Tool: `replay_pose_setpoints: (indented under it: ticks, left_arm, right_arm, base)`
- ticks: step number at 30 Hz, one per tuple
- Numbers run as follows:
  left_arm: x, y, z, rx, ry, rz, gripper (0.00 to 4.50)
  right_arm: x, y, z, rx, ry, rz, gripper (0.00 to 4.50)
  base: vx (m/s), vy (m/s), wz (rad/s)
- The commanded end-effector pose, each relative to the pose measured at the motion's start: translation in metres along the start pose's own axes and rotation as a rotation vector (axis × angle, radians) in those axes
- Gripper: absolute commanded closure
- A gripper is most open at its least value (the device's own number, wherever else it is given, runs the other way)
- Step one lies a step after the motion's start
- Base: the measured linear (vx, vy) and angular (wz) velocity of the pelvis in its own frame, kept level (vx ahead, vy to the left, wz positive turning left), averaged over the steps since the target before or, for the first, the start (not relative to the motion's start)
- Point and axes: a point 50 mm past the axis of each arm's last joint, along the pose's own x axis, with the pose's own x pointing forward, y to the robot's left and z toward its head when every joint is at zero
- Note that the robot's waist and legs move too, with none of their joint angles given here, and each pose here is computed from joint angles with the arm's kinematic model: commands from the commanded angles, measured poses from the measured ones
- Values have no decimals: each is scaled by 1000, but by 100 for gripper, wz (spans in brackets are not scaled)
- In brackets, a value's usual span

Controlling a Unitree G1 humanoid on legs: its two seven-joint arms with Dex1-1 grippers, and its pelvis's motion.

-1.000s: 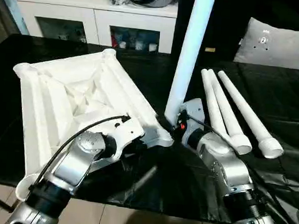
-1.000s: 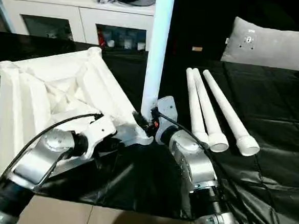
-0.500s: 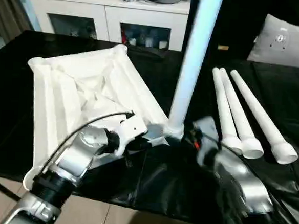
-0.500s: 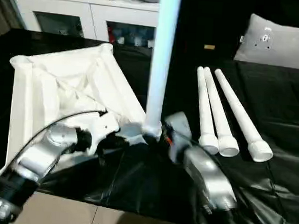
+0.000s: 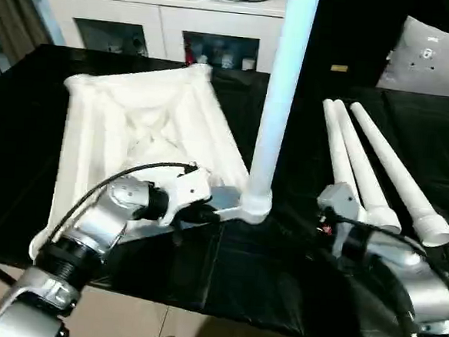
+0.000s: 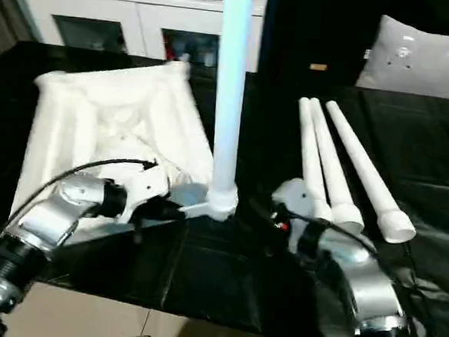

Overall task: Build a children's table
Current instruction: Rotate leg to tighten

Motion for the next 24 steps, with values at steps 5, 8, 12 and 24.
replay_pose_setpoints:
  ticks: [5, 8, 12, 24]
  left_arm:
    - [6, -10, 3, 134, 39, -183, 450]
    - [8, -9, 5, 149, 41, -207, 450]
    - [8, -9, 5, 157, 40, -214, 450]
    - [9, -8, 4, 168, 44, -223, 450]
  right_arm:
    - [8, -1, 9, -63, 22, 103, 5]
    - [14, -1, 10, -60, 33, 165, 5]
    - [17, -1, 9, -51, 45, 186, 38]
    - [19, -2, 3, -27, 74, 221, 127]
  base:
    - [0, 0, 0]
    - [0, 0, 0]
    - [0, 0, 0]
    - [0, 0, 0]
